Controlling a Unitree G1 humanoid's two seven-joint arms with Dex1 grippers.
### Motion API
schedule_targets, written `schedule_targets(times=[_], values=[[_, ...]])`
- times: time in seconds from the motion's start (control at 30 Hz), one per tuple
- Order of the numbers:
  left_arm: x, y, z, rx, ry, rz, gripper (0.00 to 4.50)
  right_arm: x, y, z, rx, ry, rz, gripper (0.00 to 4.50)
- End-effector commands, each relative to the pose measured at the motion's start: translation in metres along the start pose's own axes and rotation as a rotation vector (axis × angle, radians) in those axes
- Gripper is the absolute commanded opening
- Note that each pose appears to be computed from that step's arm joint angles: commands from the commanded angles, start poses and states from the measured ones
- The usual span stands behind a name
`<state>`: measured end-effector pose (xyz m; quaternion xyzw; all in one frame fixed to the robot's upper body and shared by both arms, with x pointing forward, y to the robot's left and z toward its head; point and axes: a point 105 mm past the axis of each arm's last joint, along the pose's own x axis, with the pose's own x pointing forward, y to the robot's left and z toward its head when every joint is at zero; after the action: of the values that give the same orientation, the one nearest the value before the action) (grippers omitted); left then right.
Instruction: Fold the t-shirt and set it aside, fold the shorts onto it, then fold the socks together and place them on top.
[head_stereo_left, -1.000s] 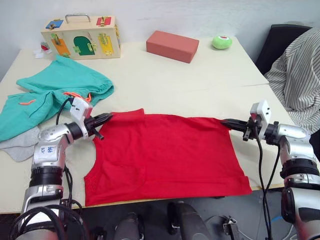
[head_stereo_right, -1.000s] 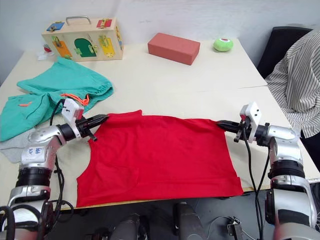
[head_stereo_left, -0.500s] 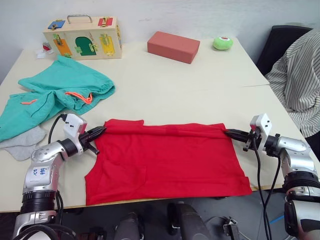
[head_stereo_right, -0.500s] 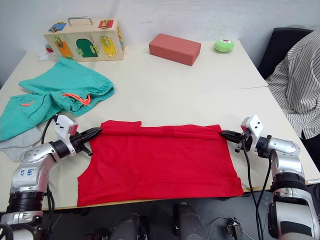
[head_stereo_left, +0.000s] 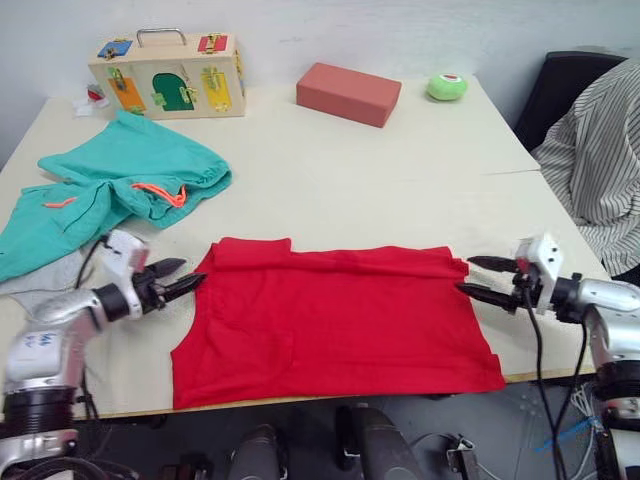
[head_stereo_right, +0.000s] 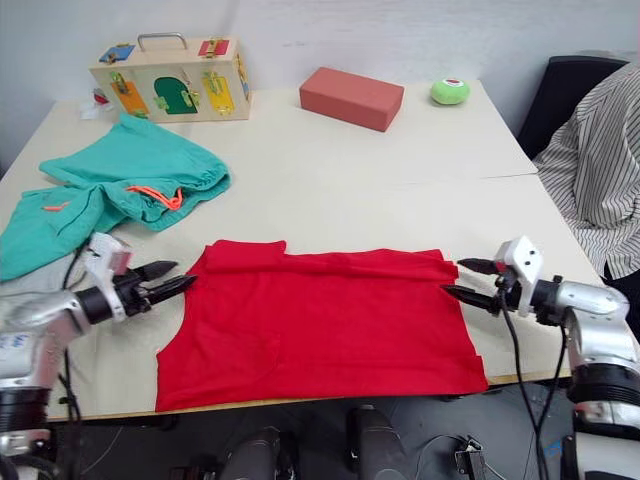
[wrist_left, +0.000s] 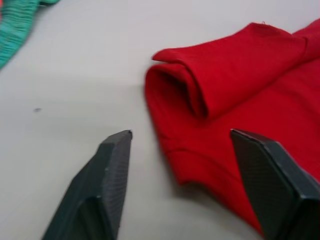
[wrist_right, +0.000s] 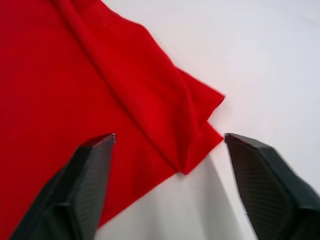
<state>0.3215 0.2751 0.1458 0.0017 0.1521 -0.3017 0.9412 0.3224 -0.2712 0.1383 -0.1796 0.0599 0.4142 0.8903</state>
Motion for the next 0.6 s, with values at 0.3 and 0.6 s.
schedule_targets(times=[0.3,0.6], values=[[0.065,0.013,0.032,-0.246,0.187,-0.025,4.48,0.022,0.023,0.074,-0.184,-0.176,0.072,4.5],[0.091,0.008,0.015,-0.22,0.359,-0.059,4.48,0.025,0.034,0.078,-0.16,-0.187,0.082,4.5]])
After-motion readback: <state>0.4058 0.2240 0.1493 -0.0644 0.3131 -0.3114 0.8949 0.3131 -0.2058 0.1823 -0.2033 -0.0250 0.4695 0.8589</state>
